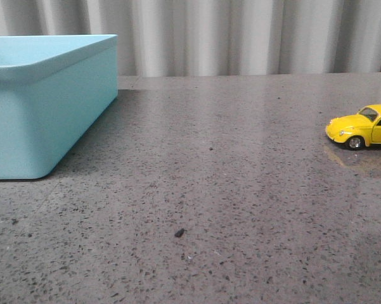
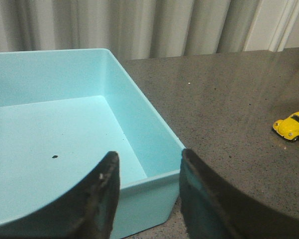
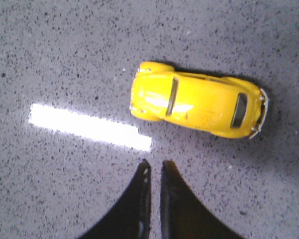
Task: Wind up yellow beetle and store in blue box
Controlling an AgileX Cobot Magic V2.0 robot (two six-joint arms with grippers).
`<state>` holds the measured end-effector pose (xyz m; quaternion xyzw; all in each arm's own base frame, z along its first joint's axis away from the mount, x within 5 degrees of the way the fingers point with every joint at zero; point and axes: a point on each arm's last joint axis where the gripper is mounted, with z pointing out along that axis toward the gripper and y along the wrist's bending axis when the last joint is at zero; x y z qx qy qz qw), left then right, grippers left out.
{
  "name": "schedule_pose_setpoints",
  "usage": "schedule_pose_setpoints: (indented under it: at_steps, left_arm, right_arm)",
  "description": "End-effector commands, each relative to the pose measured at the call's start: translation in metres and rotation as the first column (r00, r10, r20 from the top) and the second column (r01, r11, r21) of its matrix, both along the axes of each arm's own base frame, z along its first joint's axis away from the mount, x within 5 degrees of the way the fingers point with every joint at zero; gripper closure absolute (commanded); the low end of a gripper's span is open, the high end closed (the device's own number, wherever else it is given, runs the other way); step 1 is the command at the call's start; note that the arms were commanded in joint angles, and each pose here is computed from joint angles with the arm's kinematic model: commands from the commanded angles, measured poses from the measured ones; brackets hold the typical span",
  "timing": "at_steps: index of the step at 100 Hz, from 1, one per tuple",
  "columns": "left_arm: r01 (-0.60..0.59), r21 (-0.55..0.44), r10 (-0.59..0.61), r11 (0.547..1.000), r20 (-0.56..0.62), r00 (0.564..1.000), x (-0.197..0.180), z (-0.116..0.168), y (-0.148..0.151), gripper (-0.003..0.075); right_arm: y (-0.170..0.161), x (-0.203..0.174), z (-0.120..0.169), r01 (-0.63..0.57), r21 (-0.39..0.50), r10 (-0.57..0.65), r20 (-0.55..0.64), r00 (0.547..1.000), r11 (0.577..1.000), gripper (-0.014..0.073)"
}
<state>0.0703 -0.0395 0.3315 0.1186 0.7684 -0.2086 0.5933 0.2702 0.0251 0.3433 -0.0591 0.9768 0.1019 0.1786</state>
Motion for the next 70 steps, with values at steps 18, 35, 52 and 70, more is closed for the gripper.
schedule_pose_setpoints:
  at_steps: [18,35,52,70]
  left_arm:
    - [-0.009,-0.043,0.012,0.999,0.072,0.997,0.002,0.016,0.0,0.0461]
    - [0.006,-0.043,-0.003,0.999,0.072,0.997,0.001,0.016,-0.001,0.0461]
    - [0.011,-0.043,-0.008,0.999,0.072,0.997,0.001,0.016,-0.001,0.0461]
    - [0.011,-0.043,-0.008,0.999,0.072,0.997,0.001,0.016,-0.001,0.0461]
  right_arm:
    - [0.0,0.013,0.005,0.01,0.006,-0.011,0.065,0.998,1.0,0.0645]
    - [-0.001,0.023,-0.01,0.01,-0.009,-0.01,0.016,1.0,1.0,0.0645]
    - [-0.004,0.031,-0.017,0.013,-0.042,-0.012,0.015,1.0,0.999,0.0645]
    - [-0.004,0.039,-0.025,0.021,-0.045,-0.02,0.019,1.0,0.999,0.0645]
